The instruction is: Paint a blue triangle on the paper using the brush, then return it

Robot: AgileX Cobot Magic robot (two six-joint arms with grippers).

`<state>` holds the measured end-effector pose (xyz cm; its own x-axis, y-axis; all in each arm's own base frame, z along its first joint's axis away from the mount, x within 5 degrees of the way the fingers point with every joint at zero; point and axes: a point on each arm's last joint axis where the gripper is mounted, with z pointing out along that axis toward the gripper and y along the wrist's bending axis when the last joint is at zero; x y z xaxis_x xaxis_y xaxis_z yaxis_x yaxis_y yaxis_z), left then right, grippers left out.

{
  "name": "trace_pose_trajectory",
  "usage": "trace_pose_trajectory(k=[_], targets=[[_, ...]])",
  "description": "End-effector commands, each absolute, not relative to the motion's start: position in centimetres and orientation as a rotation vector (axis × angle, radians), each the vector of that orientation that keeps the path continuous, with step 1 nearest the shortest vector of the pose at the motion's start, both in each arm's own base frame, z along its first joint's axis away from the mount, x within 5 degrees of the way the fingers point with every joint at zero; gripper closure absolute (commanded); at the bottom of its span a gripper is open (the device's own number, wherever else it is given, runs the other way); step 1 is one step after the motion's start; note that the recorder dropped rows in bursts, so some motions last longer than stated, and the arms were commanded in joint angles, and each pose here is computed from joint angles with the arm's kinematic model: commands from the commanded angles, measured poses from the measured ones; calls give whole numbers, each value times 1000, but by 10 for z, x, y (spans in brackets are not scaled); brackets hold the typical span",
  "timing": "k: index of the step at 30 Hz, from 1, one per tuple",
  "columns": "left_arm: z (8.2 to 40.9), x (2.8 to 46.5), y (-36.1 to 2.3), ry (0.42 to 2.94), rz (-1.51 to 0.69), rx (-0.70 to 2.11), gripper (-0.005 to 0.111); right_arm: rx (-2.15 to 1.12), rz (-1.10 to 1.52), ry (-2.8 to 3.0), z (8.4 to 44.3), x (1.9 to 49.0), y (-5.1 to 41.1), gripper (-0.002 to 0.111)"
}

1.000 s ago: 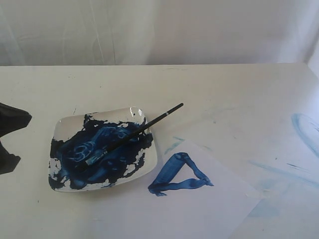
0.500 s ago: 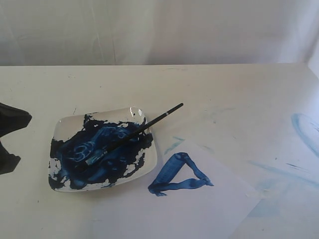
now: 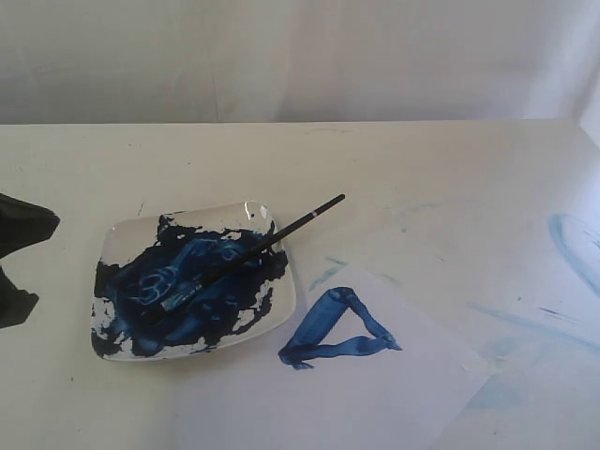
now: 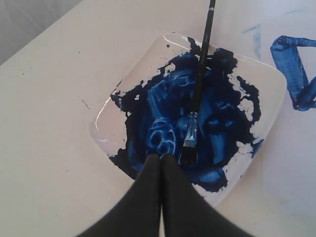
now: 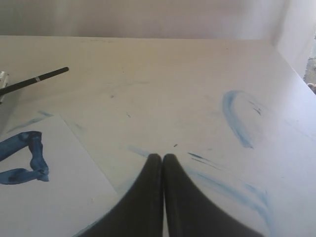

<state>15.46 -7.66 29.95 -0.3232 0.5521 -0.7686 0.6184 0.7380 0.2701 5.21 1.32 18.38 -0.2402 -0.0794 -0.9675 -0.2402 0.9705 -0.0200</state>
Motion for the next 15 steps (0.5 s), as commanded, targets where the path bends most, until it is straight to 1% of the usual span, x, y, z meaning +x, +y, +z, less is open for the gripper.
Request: trace_pose_trajectory(k=[1, 6, 10, 15], targets=[[303, 150, -73, 1999, -100, 851, 107, -278, 193, 1801, 183, 51, 16, 108], [329, 127, -39, 1891, 6, 636, 107, -283, 197, 1801, 183, 51, 16, 108], [342, 106, -26, 1805, 59, 545, 107, -283, 197, 1801, 183, 51, 16, 108], [357, 69, -16, 1650, 96, 478, 107, -283, 197, 1801, 183, 51, 16, 108]])
